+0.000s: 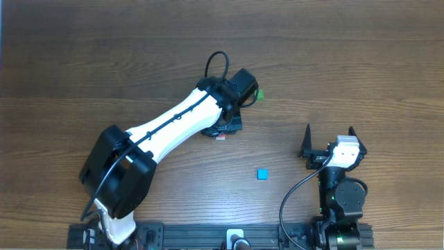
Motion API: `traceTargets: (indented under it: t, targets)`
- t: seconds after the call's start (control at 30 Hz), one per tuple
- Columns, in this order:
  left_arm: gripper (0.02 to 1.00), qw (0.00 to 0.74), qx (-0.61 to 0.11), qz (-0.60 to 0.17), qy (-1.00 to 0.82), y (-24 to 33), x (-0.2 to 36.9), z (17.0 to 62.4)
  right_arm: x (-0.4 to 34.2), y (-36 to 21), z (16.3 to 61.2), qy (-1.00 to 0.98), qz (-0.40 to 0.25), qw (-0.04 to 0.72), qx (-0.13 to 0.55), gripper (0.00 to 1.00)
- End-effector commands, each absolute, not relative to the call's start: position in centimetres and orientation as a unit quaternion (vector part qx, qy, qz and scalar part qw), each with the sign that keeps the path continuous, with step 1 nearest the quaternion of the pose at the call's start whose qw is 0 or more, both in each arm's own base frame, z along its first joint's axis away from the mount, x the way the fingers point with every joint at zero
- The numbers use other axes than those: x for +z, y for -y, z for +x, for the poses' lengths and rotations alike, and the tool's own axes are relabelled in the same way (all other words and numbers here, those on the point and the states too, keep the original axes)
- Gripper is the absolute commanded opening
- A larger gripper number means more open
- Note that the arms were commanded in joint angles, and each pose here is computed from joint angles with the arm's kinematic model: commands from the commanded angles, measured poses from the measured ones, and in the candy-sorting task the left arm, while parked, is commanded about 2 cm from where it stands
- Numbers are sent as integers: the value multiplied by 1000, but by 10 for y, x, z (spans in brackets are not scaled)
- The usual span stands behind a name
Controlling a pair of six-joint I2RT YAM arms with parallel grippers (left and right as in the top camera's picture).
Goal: Stack Cubes
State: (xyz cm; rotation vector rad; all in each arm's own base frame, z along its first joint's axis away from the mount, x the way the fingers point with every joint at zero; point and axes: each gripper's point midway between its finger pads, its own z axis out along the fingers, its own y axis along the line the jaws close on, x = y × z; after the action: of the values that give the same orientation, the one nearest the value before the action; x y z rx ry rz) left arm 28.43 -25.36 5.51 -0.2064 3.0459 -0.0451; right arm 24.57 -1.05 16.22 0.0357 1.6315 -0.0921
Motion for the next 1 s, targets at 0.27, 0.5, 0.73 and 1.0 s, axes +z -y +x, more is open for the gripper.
traceTargets:
  t: [0.27,0.5,0.73,1.0]
  targets:
    - [40,38,-15,-63,-997,256,51,288,160,11,246,-729,15,684,-41,991]
    - [58,37,-16,-63,-997,256,51,287,160,11,246,-729,15,684,-41,993]
    - [60,30,-20,-52,-998,258,51,285,160,11,246,-729,15,684,-41,993]
    - [62,30,-20,-52,-998,258,51,285,160,11,246,-729,15,684,-41,993]
